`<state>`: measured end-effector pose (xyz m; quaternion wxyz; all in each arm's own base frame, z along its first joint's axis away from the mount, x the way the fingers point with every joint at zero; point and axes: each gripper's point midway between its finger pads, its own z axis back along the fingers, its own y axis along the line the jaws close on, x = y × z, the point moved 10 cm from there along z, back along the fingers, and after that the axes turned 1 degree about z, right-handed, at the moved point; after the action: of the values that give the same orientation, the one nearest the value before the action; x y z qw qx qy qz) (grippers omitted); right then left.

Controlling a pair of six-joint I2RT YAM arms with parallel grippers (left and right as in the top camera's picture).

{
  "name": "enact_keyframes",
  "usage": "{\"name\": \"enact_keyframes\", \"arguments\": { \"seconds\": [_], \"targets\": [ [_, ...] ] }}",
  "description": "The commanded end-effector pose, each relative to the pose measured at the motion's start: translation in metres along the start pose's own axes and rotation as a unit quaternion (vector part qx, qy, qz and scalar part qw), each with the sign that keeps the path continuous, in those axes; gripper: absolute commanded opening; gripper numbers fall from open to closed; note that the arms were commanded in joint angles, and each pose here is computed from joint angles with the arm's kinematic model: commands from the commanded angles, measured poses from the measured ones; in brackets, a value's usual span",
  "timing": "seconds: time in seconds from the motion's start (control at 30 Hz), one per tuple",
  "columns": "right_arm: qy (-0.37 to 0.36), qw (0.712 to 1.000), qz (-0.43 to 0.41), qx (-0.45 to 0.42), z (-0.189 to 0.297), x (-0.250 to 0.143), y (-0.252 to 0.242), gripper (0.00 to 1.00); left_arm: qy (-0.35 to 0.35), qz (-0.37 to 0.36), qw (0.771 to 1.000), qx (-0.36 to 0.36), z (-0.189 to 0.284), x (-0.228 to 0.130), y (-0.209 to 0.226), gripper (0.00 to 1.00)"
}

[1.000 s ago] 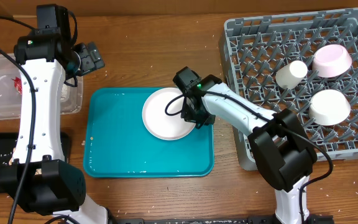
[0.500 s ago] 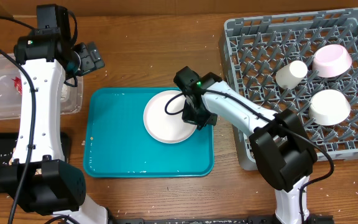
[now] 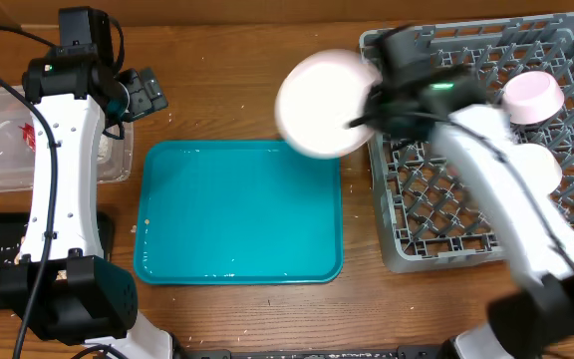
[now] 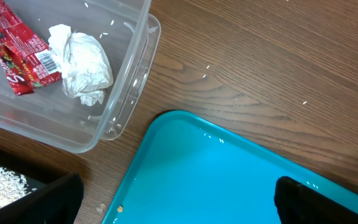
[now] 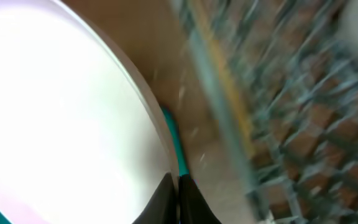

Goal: Sort waste into correct bins and load items into the dishwasher
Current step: 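Lift the pink plate with the right gripper and carry it right to the rack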

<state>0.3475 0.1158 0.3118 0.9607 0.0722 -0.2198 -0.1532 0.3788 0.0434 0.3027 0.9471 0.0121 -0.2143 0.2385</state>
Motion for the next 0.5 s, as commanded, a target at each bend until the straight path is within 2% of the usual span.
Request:
{"name": "enact_keyframes", "arguments": {
  "seconds": [0.0, 0.13, 0.33, 0.47],
  "targets": [
    [-0.093, 0.995, 0.018, -0.018, 0.042, 0.03, -0.036, 0.04, -0.005, -0.012, 1.0, -0.008, 0.005, 0.0, -0.003, 1.0],
    [-0.16, 0.981, 0.034, -0.103, 0.049, 0.053, -0.066, 0.04, -0.005, -0.012, 1.0, -0.008, 0.005, 0.0, -0.003, 1.0],
    [-0.237, 0.941, 0.009, -0.243, 0.039, 0.077, -0.082, 0.04, -0.005, -0.012, 1.0, -0.008, 0.005, 0.0, -0.003, 1.0],
    [-0.238, 0.93, 0.047, -0.276, 0.019, 0.088, -0.08, 0.04, -0.005, -0.012, 1.0, -0.008, 0.005, 0.0, -0.003, 1.0]
  ]
}}
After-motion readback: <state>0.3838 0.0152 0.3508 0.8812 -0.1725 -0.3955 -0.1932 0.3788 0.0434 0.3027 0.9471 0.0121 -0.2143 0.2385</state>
